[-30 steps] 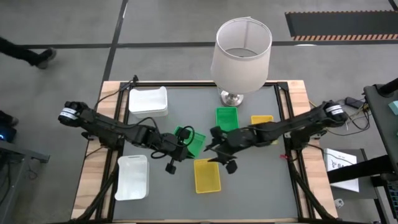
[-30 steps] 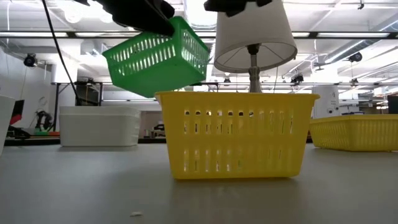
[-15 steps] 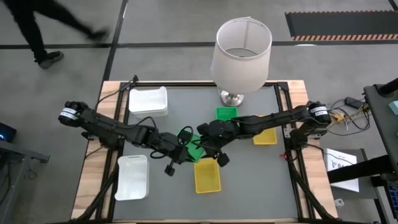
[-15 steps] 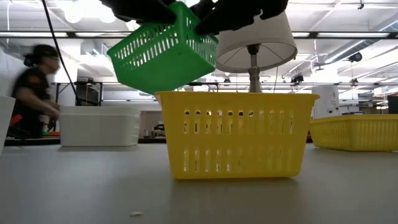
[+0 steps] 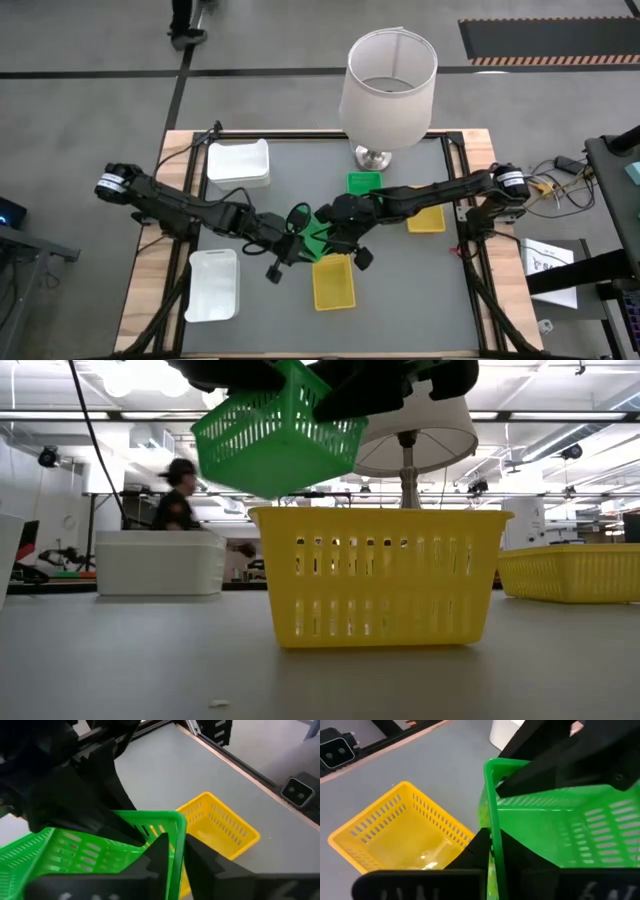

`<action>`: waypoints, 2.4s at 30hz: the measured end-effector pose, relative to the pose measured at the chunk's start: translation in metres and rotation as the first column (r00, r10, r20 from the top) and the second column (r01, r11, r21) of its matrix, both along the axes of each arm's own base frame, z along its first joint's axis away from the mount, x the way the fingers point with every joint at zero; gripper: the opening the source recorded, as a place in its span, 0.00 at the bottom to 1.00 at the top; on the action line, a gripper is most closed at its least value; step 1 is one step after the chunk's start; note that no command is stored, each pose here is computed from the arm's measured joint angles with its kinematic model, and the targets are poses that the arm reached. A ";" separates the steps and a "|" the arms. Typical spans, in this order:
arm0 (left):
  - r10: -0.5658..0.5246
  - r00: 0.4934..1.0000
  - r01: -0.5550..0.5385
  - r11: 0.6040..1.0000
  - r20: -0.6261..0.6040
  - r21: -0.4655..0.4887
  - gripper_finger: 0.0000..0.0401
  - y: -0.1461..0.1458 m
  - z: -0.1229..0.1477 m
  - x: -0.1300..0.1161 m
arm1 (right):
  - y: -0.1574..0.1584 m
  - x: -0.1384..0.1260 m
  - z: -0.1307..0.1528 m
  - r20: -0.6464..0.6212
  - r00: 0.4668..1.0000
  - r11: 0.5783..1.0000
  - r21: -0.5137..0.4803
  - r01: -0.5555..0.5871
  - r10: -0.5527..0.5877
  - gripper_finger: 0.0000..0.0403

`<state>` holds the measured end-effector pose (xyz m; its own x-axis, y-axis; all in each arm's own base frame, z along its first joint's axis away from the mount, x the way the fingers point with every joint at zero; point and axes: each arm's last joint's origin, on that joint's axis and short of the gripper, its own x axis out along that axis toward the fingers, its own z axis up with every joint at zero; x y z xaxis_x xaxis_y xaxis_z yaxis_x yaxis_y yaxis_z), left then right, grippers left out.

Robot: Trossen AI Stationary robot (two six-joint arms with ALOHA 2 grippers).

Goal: Stack baskets by color
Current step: Stack the top green bin on the green bins

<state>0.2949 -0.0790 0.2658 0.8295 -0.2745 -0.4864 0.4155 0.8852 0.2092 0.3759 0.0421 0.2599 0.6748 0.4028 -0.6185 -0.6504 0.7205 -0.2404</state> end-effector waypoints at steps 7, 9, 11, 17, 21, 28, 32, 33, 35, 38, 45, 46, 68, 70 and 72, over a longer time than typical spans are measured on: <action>-0.029 0.996 0.025 0.998 0.079 0.051 0.32 0.000 0.006 0.002 | 0.000 -0.002 0.003 -0.018 1.000 1.000 0.020 0.024 -0.024 0.02; -0.054 0.994 0.045 0.995 0.098 0.094 0.36 0.000 0.006 0.002 | -0.001 -0.003 0.002 -0.036 0.999 0.999 0.023 0.036 -0.035 0.02; -0.080 0.991 0.065 0.988 0.109 0.140 0.38 0.000 0.007 0.002 | -0.001 -0.003 0.001 -0.055 0.997 0.998 0.030 0.054 -0.053 0.02; -0.082 0.986 0.052 0.980 0.148 0.191 0.40 0.002 0.016 -0.003 | -0.002 -0.007 -0.001 -0.113 0.987 0.993 0.018 0.116 -0.113 0.02; -0.033 0.981 -0.008 0.978 0.189 0.209 0.40 0.006 0.026 -0.011 | -0.005 -0.007 -0.003 -0.127 0.970 0.978 -0.034 0.206 -0.209 0.02; 0.005 0.973 -0.046 0.984 0.231 0.174 0.40 0.012 0.036 -0.032 | -0.012 -0.014 -0.006 -0.174 0.880 0.895 -0.152 0.419 -0.441 0.02; 0.035 0.969 -0.065 0.991 0.245 0.117 0.40 0.015 0.033 -0.043 | -0.015 -0.023 -0.006 -0.227 0.822 0.851 -0.192 0.488 -0.523 0.02; 0.040 0.970 -0.068 0.992 0.242 0.106 0.40 0.015 0.030 -0.045 | -0.014 -0.026 -0.006 -0.238 0.806 0.840 -0.200 0.505 -0.541 0.02; 0.044 0.966 -0.070 0.993 0.254 0.093 0.40 0.015 0.027 -0.048 | -0.015 -0.032 -0.004 -0.258 0.781 0.822 -0.215 0.527 -0.568 0.02; 0.045 0.958 -0.071 0.994 0.284 0.083 0.40 0.016 0.024 -0.053 | -0.016 -0.043 0.001 -0.271 0.756 0.803 -0.215 0.556 -0.596 0.02; 0.047 0.949 -0.074 0.994 0.311 0.076 0.40 0.017 0.015 -0.057 | -0.019 -0.073 0.009 -0.236 0.735 0.770 -0.129 0.625 -0.636 0.02; 0.047 0.950 -0.074 0.994 0.310 0.077 0.40 0.017 0.015 -0.057 | -0.020 -0.077 0.008 -0.230 0.731 0.764 -0.122 0.634 -0.643 0.02; 0.061 0.951 -0.080 0.996 0.304 0.047 0.40 0.017 0.013 -0.056 | -0.044 -0.102 -0.059 -0.095 0.675 0.677 -0.218 0.703 -0.732 0.02; 0.062 0.951 -0.080 0.996 0.304 0.047 0.40 0.017 0.013 -0.056 | -0.044 -0.101 -0.062 -0.099 0.678 0.680 -0.229 0.697 -0.728 0.02; 0.061 0.951 -0.079 0.996 0.303 0.047 0.40 0.017 0.013 -0.057 | -0.045 -0.100 -0.065 -0.104 0.676 0.679 -0.234 0.696 -0.729 0.02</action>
